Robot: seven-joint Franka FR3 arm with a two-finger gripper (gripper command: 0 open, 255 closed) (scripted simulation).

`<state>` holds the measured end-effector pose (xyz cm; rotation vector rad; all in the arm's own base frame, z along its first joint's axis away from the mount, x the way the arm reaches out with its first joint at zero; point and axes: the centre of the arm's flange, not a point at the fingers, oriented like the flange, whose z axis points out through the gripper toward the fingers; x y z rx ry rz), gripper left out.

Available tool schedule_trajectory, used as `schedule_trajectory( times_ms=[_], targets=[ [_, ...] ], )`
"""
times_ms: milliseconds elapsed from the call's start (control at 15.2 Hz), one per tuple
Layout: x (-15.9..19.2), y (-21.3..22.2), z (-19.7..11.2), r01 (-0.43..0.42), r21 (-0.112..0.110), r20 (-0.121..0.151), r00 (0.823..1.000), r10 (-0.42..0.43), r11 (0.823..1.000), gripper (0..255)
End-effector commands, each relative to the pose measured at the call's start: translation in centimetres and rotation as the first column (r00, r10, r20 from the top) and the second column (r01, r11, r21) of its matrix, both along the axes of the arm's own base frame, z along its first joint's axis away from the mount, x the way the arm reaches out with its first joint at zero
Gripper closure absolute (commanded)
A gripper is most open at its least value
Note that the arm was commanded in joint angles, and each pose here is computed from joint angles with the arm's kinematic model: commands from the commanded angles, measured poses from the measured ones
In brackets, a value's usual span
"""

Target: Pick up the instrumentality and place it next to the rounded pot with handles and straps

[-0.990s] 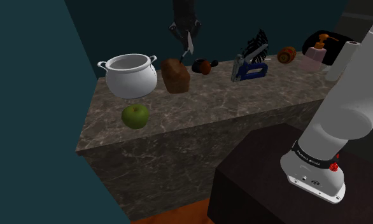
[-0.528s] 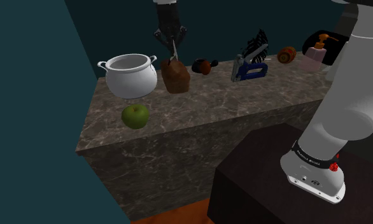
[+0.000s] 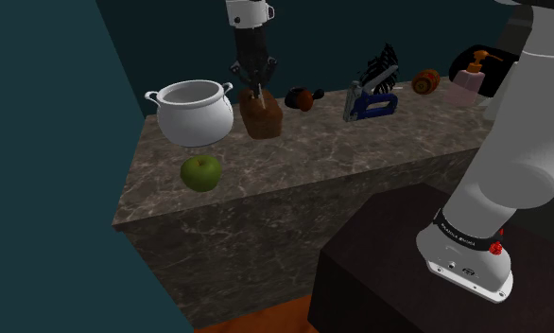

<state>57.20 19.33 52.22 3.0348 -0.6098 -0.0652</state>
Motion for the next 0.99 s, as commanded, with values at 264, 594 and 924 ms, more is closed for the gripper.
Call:
schedule_trajectory(
  times_ms=[264,594,924],
  targets=[
    [0.1,-0.1,-3.2,0.000,0.000,0.000,1.000,0.000,1.000,255],
    [0.1,-0.1,-5.8,0.000,0.000,0.000,1.000,0.000,1.000,255],
    [0.1,-0.1,-8.5,0.000,0.000,0.000,1.000,0.000,1.000,255]
  ],
)
